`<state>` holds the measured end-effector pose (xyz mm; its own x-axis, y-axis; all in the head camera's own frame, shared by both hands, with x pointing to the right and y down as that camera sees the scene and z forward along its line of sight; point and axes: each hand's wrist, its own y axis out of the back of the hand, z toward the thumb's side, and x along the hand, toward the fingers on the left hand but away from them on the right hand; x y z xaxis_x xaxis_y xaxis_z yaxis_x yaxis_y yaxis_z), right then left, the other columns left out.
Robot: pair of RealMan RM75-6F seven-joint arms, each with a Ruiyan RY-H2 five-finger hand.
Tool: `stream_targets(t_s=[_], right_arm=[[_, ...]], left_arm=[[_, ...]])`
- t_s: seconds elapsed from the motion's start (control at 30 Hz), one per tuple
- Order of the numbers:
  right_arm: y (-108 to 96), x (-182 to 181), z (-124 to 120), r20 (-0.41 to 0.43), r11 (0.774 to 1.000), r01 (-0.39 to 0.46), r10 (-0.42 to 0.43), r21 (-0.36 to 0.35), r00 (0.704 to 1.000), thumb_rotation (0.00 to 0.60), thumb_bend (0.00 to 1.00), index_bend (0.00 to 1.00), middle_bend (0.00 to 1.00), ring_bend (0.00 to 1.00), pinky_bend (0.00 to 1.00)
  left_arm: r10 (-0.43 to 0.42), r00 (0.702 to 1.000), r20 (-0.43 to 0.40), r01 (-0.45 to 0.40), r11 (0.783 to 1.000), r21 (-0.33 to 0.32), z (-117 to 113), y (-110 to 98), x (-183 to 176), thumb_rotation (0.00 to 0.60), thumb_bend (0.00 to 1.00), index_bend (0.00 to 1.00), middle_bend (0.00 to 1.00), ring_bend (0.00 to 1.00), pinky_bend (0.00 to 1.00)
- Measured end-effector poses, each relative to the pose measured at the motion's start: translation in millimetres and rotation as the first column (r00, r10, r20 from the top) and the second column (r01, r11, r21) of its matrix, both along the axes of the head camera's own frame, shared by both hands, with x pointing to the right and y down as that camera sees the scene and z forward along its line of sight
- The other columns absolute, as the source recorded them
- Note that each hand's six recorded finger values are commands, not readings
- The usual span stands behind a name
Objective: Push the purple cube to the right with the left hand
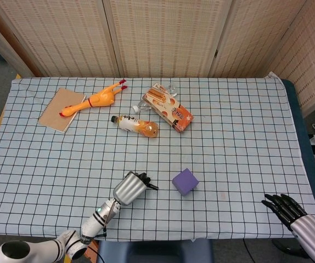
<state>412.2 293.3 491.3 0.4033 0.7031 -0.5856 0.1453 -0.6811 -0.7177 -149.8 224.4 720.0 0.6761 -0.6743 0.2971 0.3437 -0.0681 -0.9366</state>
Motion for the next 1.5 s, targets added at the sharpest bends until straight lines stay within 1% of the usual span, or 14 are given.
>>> stream_targets(t_s=[0.23,0.37,0.47,0.57,0.7,0.8,0.93,1.03,1.07,1.13,1.2,1.27,1.4,1.5], right_arm=[[2.1,-6.6,7.5,-0.015,1.000,0.020,-0.020,-0.014,1.000,0.600,0.15,0.00,0.00,0.00,0.00],[1.5,-8.3,10.9,-0.027,1.000,0.019,-0.020,-0.015,0.999,0.600,0.15,0.00,0.00,0.00,0.00],[0.2,-8.9,13.4,-0.037,1.000,0.014,-0.014,-0.015,0.999,0.600,0.15,0.00,0.00,0.00,0.00],[-0.3,-10.2,15.5,-0.042,1.000,0.014,-0.014,-0.016,0.999,0.600,0.15,0.00,0.00,0.00,0.00],[0.3,-12.1,16.6,-0.045,1.000,0.021,-0.022,-0.017,0.999,0.600,0.15,0.00,0.00,0.00,0.00],[-0.2,-11.6,16.5,-0.046,1.000,0.018,-0.019,-0.016,0.999,0.600,0.15,0.00,0.00,0.00,0.00],[-1.5,-10.2,14.6,-0.044,1.000,0.011,-0.011,-0.008,0.999,0.600,0.15,0.00,0.00,0.00,0.00],[-1.8,-8.9,12.6,-0.042,1.000,0.006,-0.006,-0.002,0.999,0.600,0.15,0.00,0.00,0.00,0.00],[-1.7,-8.6,12.1,-0.042,1.000,0.005,-0.005,0.000,0.999,0.600,0.15,0.00,0.00,0.00,0.00],[-1.4,-8.2,11.0,-0.041,1.000,0.004,-0.004,0.003,0.999,0.600,0.15,0.00,0.00,0.00,0.00],[-0.9,-8.3,9.9,-0.040,1.000,0.005,-0.004,0.006,0.999,0.600,0.15,0.00,0.00,0.00,0.00],[-0.1,-8.7,8.9,-0.038,1.000,0.007,-0.007,0.009,0.999,0.600,0.15,0.00,0.00,0.00,0.00],[1.0,-9.3,8.3,-0.038,1.000,0.011,-0.011,0.011,0.999,0.600,0.15,0.00,0.00,0.00,0.00],[2.9,-10.0,7.8,-0.040,1.000,0.017,-0.016,0.014,0.999,0.600,0.15,0.00,0.00,0.00,0.00]], left_arm=[[-0.070,0.993,0.094,0.069,0.998,0.011,-13.8,-2.3,-88.3,0.600,0.54,0.72,0.76,0.81,0.95],[-0.135,0.978,0.160,0.142,0.989,-0.038,-12.7,7.0,-138.5,0.600,0.53,0.68,0.73,0.81,0.95],[-0.170,0.968,0.183,0.186,0.980,-0.074,-9.1,15.2,-158.6,0.600,0.51,0.60,0.69,0.81,0.94],[-0.178,0.960,0.215,0.203,0.974,-0.100,-2.2,20.9,-171.5,0.600,0.49,0.46,0.62,0.81,0.94],[-0.178,0.956,0.232,0.206,0.973,-0.101,2.9,23.2,-175.1,0.600,0.47,0.31,0.48,0.78,0.93],[-0.179,0.956,0.231,0.209,0.971,-0.112,2.6,23.9,-174.3,0.600,0.45,0.27,0.40,0.77,0.93],[-0.182,0.957,0.224,0.215,0.967,-0.133,-2.1,25.6,-172.1,0.600,0.42,0.23,0.34,0.75,0.93],[-0.188,0.959,0.212,0.221,0.965,-0.144,-10.4,27.6,-170.5,0.600,0.40,0.21,0.29,0.72,0.90],[-0.194,0.960,0.203,0.226,0.963,-0.145,-15.4,28.1,-170.3,0.600,0.40,0.20,0.27,0.67,0.87],[-0.210,0.960,0.183,0.238,0.960,-0.145,-25.0,28.2,-170.4,0.600,0.39,0.18,0.21,0.50,0.75],[-0.242,0.959,0.148,0.263,0.953,-0.149,-39.1,28.0,-171.8,0.600,0.38,0.16,0.14,0.20,0.50],[-0.284,0.953,0.108,0.298,0.941,-0.161,-53.9,28.1,-175.3,0.600,0.37,0.15,0.10,0.07,0.34],[-0.402,0.916,0.004,0.393,0.893,-0.220,-85.3,31.0,-188.9,0.600,0.36,0.14,0.07,0.01,0.22],[-0.475,0.878,-0.049,0.445,0.852,-0.276,-98.5,37.8,-201.2,0.600,0.35,0.02,0.02,0.00,0.19]])
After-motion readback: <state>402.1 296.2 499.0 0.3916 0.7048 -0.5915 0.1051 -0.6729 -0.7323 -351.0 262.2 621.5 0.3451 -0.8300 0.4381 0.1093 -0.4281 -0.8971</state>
